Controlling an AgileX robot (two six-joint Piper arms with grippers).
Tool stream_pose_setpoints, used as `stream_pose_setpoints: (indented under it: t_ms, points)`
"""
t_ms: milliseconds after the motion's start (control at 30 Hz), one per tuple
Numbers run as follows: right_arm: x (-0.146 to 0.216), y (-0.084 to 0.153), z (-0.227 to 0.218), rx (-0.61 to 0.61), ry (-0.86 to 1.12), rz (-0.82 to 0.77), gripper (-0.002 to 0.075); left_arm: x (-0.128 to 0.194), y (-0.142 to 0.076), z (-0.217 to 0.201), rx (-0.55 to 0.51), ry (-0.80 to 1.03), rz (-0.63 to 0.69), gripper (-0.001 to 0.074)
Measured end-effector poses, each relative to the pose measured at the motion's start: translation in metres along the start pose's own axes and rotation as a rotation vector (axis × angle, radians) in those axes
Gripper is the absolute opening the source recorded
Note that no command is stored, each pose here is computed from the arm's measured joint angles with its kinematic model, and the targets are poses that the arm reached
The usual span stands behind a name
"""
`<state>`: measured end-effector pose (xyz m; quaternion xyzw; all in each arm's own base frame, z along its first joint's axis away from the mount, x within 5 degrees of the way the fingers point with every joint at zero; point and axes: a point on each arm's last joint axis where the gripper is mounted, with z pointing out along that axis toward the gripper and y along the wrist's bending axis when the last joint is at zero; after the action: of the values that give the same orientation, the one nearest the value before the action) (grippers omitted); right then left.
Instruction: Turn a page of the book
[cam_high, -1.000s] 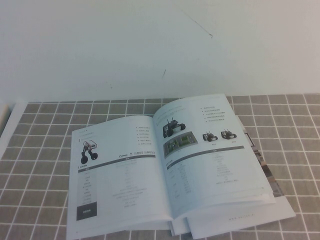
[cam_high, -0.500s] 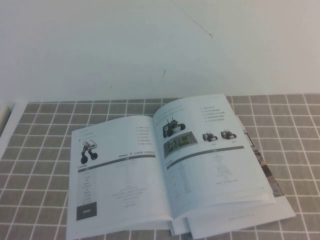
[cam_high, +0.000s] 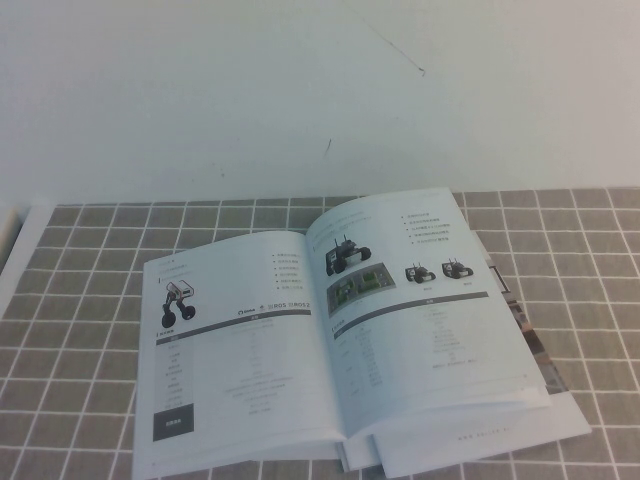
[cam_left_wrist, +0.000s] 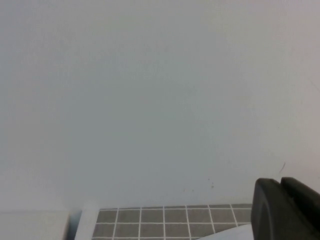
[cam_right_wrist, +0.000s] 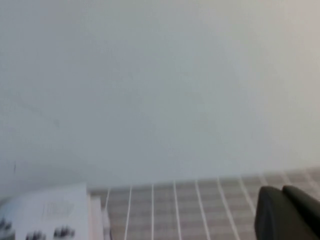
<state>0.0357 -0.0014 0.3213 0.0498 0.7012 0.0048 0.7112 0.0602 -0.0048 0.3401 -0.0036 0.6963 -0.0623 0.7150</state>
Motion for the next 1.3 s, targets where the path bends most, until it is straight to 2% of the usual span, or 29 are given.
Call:
stream_pose_setpoints:
  t_ms: [133, 267, 333, 500, 600, 800, 967, 1167, 1300]
  points:
    - [0.008, 0.007, 0.025, -0.066, 0.342, -0.024, -0.0003, -0.001, -0.001, 0.023, 0.010, 0.011, -0.079, -0.0004]
    - [0.018, 0.021, 0.052, -0.261, 0.599, -0.106, -0.0003, 0.009, -0.001, 0.049, 0.002, 0.106, -0.185, -0.0004]
    - [0.022, 0.028, 0.064, -0.372, 0.663, -0.126, -0.0003, 0.020, -0.001, 0.062, -0.010, 0.198, -0.213, -0.0004]
    - [0.032, 0.043, 0.098, -0.579, 0.705, -0.101, -0.0003, 0.050, -0.002, 0.093, -0.046, 0.474, -0.320, -0.0004]
    - [0.037, 0.047, 0.116, -0.620, 0.688, -0.029, -0.0003, 0.066, -0.003, 0.108, -0.063, 0.590, -0.368, -0.0004]
    - [0.055, 0.046, 0.144, -0.633, 0.732, -0.004, -0.0003, 0.098, -0.007, 0.128, -0.060, 0.785, -0.432, -0.0004]
    - [0.079, 0.045, 0.170, -0.614, 0.826, 0.105, -0.0003, 0.118, -0.020, 0.147, 0.047, 0.865, -0.474, -0.0004]
    - [0.092, 0.060, 0.208, -0.806, 0.914, 0.123, -0.0003, 0.120, -0.056, 0.182, 0.289, 0.824, -0.408, -0.0004]
    - [0.099, 0.085, 0.238, -0.870, 0.928, 0.077, -0.0003, 0.127, -0.080, 0.209, 0.362, 0.823, -0.348, -0.0004]
